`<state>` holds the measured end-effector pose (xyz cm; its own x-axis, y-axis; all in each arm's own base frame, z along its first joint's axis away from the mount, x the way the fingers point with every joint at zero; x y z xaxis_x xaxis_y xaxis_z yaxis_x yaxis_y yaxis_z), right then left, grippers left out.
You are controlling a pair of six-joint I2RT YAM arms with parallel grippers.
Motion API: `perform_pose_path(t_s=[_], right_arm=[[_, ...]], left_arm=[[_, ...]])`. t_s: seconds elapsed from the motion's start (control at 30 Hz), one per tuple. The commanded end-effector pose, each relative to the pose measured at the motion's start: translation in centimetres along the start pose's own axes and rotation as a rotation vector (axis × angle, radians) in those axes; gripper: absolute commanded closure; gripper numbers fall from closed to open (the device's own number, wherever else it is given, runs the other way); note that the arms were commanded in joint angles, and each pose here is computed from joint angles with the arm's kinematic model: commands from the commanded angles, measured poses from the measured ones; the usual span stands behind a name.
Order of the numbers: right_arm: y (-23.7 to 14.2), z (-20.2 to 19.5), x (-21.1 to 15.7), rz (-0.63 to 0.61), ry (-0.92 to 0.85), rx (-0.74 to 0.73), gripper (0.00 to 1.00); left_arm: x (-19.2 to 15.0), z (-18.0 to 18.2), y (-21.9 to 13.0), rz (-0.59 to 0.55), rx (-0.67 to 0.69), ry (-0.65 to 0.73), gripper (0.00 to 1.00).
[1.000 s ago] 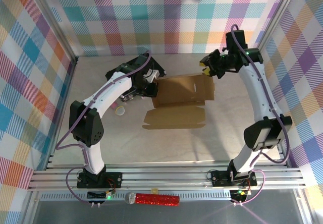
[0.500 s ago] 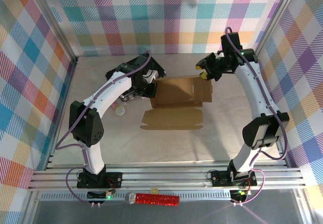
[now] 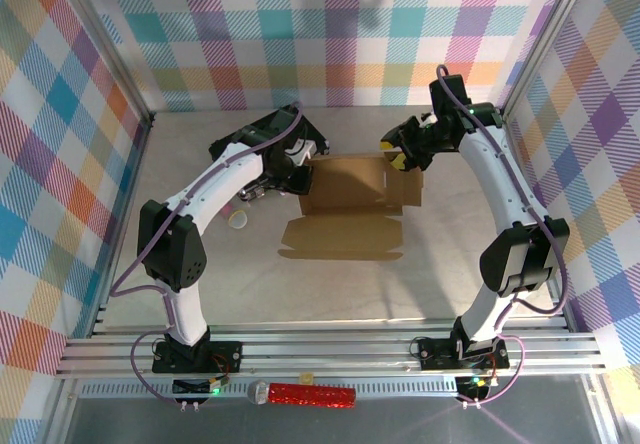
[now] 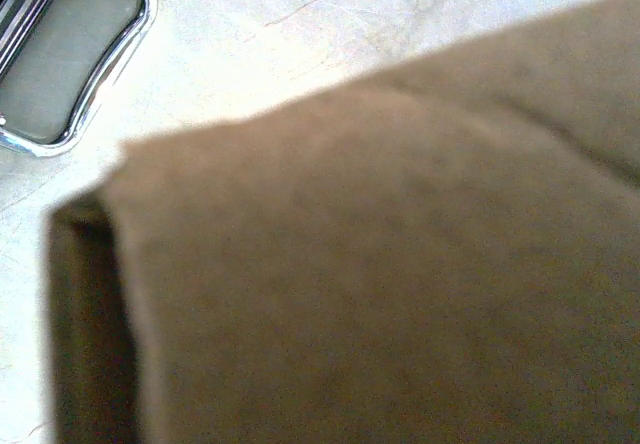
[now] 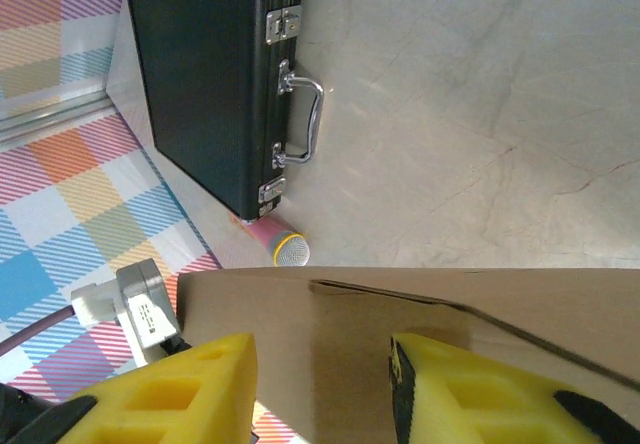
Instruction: Fold the paper box
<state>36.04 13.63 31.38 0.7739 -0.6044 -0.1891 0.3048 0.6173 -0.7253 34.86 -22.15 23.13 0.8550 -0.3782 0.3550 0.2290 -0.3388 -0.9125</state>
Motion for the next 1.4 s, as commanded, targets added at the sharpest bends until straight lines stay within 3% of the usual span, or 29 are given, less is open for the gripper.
perform_pose_path(t_s=[0.0, 0.27, 0.6, 0.77, 0.8, 0.87, 0.93, 1.03, 1.13, 1.37], right_arm=[[0.1, 1.2, -0.7, 0.064, -0.023, 0.042, 0.60], [0.5, 0.6, -1.0, 0.094, 0.014, 0.031, 0.65], [0.7, 1.3, -0.7, 0.085, 0.064, 0.087, 1.00], [0.4, 1.8, -0.6, 0.068, 0.066, 0.111, 1.00], [0.0, 1.9, -0.5, 0.059, 0.051, 0.113, 0.95], [-1.2, 2.0, -0.5, 0.011, 0.015, 0.105, 0.66], [-3.0, 1.8, -0.4, -0.061, -0.033, 0.120, 0.50], [-5.8, -0.6, -0.4, -0.158, -0.060, 0.139, 0.49], [-7.1, -5.1, -0.8, -0.222, -0.009, 0.163, 0.56], [-4.3, -12.6, -2.1, -0.251, 0.134, 0.219, 0.67]], left_arm=[[0.6, -1.5, -1.6, -0.046, -0.005, 0.073, 1.00], [0.8, -1.6, -1.8, -0.052, 0.005, 0.070, 1.00], [0.8, -1.7, -2.0, -0.064, 0.010, 0.071, 1.00], [0.8, -1.7, -2.0, -0.067, 0.017, 0.059, 1.00], [0.7, -1.6, -2.0, -0.065, 0.024, 0.057, 1.00], [0.7, -1.2, -2.0, -0.061, 0.043, 0.052, 1.00], [0.6, -0.8, -2.2, -0.063, 0.057, 0.039, 1.00], [0.8, -0.2, -2.8, -0.079, 0.046, 0.011, 1.00], [1.0, 0.3, -3.1, -0.088, 0.042, -0.007, 1.00], [1.5, 0.9, -3.3, -0.104, 0.012, -0.068, 1.00]])
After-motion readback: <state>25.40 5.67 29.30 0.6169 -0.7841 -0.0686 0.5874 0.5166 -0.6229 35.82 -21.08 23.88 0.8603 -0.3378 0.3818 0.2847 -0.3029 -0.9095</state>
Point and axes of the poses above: each hand's point on the last joint's axis, 136 mm out from that joint toward the fingers, its own y axis out along the fingers, its own z axis along the line the jaws close on, x = y × z, the point moved 7 cm from there along -y, back along the fingers, and after that the axes turned 6 degrees about y, right-handed, at the moved point
